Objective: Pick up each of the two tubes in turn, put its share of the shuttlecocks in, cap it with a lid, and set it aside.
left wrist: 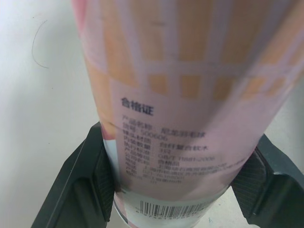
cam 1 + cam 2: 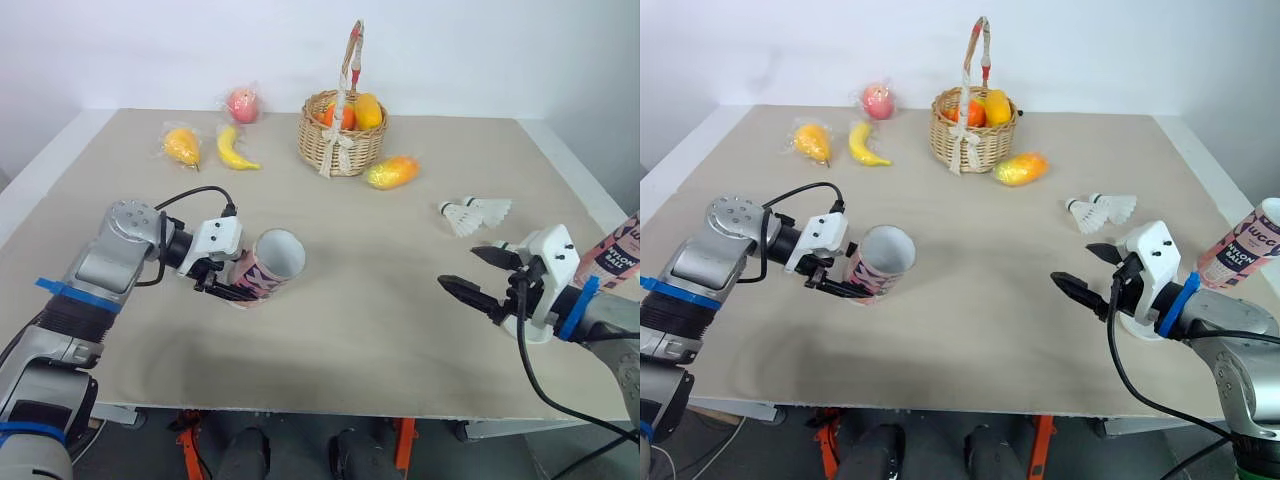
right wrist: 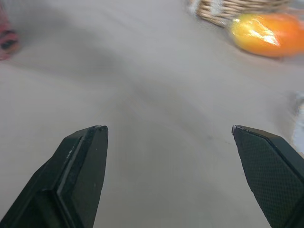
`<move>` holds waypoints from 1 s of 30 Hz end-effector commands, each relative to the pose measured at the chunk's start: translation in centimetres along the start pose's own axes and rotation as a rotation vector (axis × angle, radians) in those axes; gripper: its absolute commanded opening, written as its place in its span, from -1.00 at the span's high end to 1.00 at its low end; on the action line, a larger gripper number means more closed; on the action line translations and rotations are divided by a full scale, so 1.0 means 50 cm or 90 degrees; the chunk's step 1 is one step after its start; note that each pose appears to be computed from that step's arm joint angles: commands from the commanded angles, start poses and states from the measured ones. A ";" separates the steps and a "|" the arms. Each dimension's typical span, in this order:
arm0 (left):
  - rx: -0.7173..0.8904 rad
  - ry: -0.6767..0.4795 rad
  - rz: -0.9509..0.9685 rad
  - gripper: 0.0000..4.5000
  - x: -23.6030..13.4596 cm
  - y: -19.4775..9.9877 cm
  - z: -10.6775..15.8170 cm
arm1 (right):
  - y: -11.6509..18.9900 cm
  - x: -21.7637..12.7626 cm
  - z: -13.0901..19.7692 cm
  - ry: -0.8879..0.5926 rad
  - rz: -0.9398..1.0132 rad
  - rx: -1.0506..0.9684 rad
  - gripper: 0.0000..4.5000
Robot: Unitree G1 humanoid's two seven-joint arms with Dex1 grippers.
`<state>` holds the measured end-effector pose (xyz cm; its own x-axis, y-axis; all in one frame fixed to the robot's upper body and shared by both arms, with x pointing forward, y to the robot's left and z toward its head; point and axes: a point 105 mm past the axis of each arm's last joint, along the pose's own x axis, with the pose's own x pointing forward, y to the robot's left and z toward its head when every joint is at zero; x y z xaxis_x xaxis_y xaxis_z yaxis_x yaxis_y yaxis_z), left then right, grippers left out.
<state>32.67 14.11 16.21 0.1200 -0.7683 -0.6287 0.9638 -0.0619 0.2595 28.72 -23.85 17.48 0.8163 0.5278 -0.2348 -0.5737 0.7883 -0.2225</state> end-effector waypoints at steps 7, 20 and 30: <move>-0.022 0.009 -0.017 -0.32 0.020 -0.016 -0.015 | -0.052 0.016 0.004 -0.015 -0.116 -0.026 -1.00; -0.028 0.004 -0.020 -0.32 0.032 -0.023 -0.027 | -0.118 0.069 -0.008 -0.051 -0.174 0.068 -1.00; -0.031 0.001 -0.012 -0.32 0.029 -0.022 -0.031 | -0.191 0.141 -0.013 -0.067 -0.235 0.129 -1.00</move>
<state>32.56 14.04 15.43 0.1368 -0.7861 -0.6027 0.9643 -0.0336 0.2627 39.50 -27.87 16.35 0.9692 0.2192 -0.1124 -0.2274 0.9716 -0.0659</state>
